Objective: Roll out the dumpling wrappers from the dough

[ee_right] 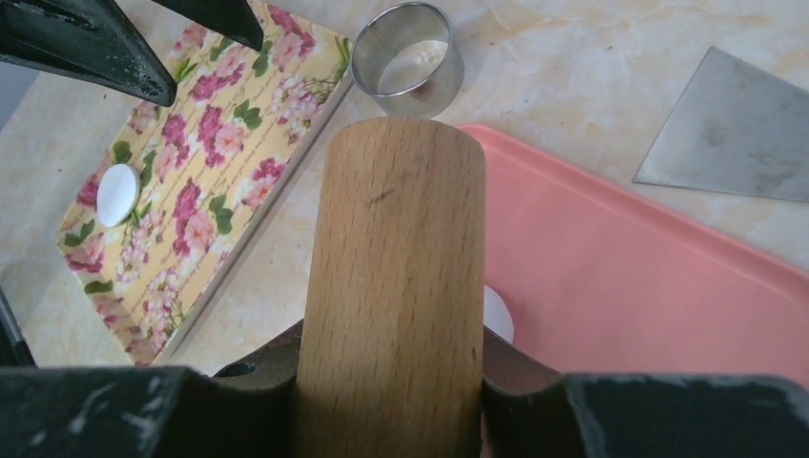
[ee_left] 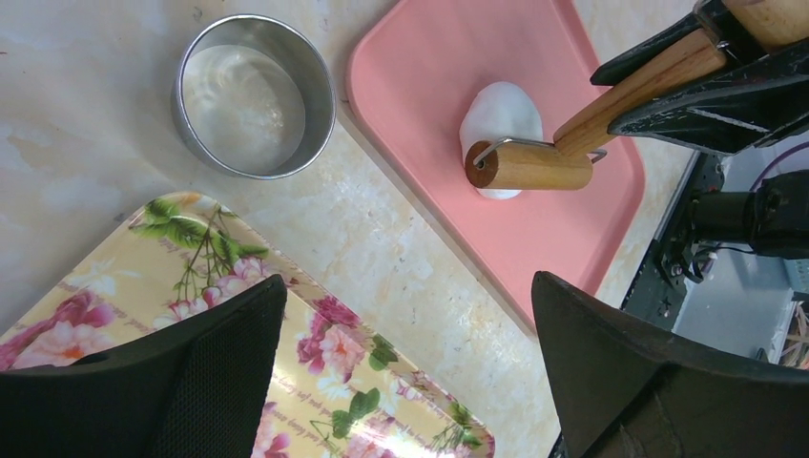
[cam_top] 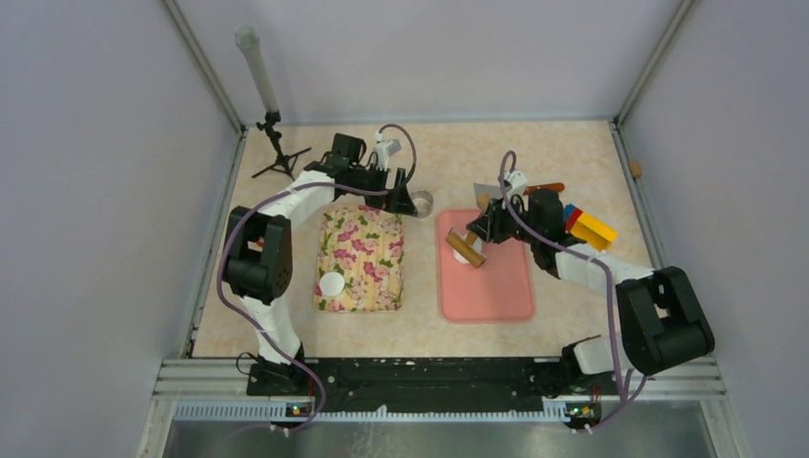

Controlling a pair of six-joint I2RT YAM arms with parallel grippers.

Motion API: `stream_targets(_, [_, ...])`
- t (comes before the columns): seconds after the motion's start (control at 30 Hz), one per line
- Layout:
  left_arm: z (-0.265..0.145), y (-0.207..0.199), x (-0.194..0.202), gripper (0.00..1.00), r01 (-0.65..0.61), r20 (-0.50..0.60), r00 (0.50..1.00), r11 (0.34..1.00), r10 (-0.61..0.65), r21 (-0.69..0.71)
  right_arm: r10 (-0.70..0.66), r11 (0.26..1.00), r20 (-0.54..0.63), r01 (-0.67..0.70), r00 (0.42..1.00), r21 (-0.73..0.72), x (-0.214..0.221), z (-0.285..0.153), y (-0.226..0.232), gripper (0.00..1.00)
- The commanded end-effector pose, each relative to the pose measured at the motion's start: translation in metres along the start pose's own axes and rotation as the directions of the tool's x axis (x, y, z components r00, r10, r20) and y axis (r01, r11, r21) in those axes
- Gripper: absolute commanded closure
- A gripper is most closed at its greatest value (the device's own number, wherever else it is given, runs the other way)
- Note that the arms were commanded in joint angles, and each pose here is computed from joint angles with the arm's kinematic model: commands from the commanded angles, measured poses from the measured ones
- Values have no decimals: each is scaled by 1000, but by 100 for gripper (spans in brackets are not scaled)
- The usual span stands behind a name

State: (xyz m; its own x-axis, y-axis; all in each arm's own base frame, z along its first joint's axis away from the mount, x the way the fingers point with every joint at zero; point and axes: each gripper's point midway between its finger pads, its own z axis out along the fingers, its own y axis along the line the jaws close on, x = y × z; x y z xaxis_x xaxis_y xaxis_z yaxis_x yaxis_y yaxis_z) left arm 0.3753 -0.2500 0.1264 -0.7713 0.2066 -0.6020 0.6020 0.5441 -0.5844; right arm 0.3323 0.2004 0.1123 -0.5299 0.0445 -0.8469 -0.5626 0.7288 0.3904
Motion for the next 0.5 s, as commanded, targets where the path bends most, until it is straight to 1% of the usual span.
stream_targets(0.0, [0,-4,-18,2,-6,63,998,1000,6,-2,-185,977,28,181,982,115,-24,-12,-17,100])
stream_targets(0.07, [3,-1,-21,2,14,73,997,1000,-12,-27,-275,955,66,264,959,135,-39,-17,-14,100])
stream_targets(0.1, [6,-1,-22,2,22,76,997,999,-19,-31,-313,942,64,301,948,146,-41,-18,-14,100])
stream_targets(0.27, [28,3,-28,2,65,72,996,993,-58,-101,-389,910,8,383,921,161,-27,-14,-16,100])
stream_targets(0.47, [73,1,-10,3,82,-27,996,973,-90,-215,-457,876,15,447,889,181,-32,-15,-16,100])
